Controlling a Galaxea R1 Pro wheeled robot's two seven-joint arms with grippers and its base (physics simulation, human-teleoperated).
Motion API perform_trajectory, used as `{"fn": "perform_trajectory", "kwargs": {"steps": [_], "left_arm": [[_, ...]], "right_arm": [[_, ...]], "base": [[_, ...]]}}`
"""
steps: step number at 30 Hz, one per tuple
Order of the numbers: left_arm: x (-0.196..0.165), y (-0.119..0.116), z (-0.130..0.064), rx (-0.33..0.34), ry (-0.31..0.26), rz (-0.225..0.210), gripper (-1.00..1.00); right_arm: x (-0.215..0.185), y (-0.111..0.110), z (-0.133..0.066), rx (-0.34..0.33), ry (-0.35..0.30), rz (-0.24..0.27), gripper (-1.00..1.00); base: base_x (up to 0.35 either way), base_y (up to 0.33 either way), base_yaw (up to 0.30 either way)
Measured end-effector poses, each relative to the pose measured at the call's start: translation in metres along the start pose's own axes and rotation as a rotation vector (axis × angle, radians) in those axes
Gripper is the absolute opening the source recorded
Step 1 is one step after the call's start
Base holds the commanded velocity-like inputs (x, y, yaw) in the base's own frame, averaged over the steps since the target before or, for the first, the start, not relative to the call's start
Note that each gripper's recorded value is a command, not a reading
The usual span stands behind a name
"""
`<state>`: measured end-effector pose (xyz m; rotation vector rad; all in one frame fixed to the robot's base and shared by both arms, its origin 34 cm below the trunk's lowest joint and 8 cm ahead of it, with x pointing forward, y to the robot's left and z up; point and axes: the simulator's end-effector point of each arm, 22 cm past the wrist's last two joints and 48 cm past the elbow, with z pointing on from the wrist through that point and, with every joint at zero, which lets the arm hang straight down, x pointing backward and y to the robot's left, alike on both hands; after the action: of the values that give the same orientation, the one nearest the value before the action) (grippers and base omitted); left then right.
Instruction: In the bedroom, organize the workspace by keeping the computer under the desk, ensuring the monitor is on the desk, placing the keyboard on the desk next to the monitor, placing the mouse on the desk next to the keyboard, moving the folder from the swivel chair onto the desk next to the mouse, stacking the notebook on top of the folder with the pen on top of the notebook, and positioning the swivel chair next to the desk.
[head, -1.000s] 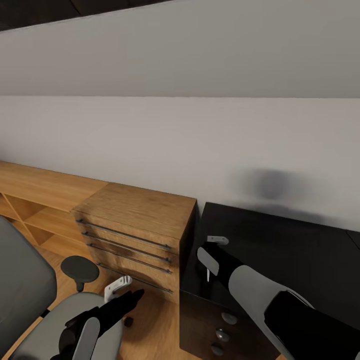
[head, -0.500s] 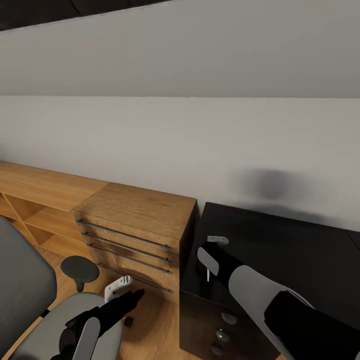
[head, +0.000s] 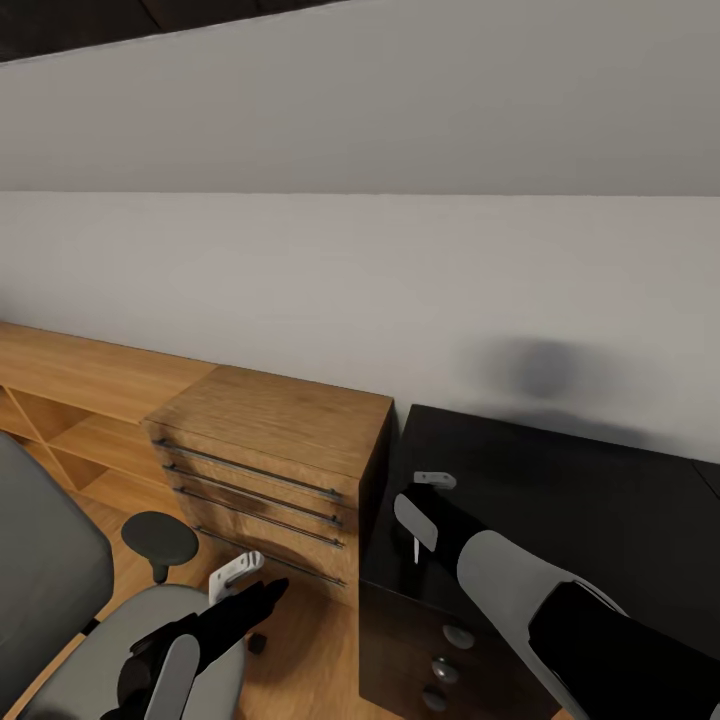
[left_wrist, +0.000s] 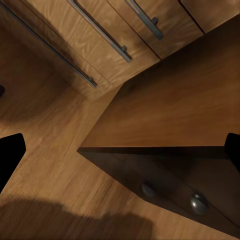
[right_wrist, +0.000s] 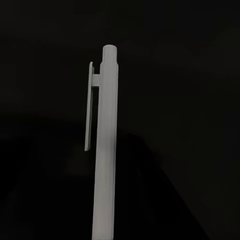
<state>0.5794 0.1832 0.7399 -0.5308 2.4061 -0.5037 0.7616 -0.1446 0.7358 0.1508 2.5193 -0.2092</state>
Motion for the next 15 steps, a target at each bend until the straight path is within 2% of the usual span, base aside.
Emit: {"fn": "perform_trajectory", "kwargs": {"steps": [8,15], "left_arm": [[0.0,0.0,0.0,0.0,0.0,0.001,1.0],[0.0,0.0,0.0,0.0,0.001,0.001,1.0]], "right_arm": [[0.001,0.002,0.0,-0.01,0.004,0.001,-1.0],[0.004,0.012,0.0,-0.055,0.017,0.006,-1.0]], "base": [[0.0,0.0,0.0],[0.0,0.0,0.0]]}}
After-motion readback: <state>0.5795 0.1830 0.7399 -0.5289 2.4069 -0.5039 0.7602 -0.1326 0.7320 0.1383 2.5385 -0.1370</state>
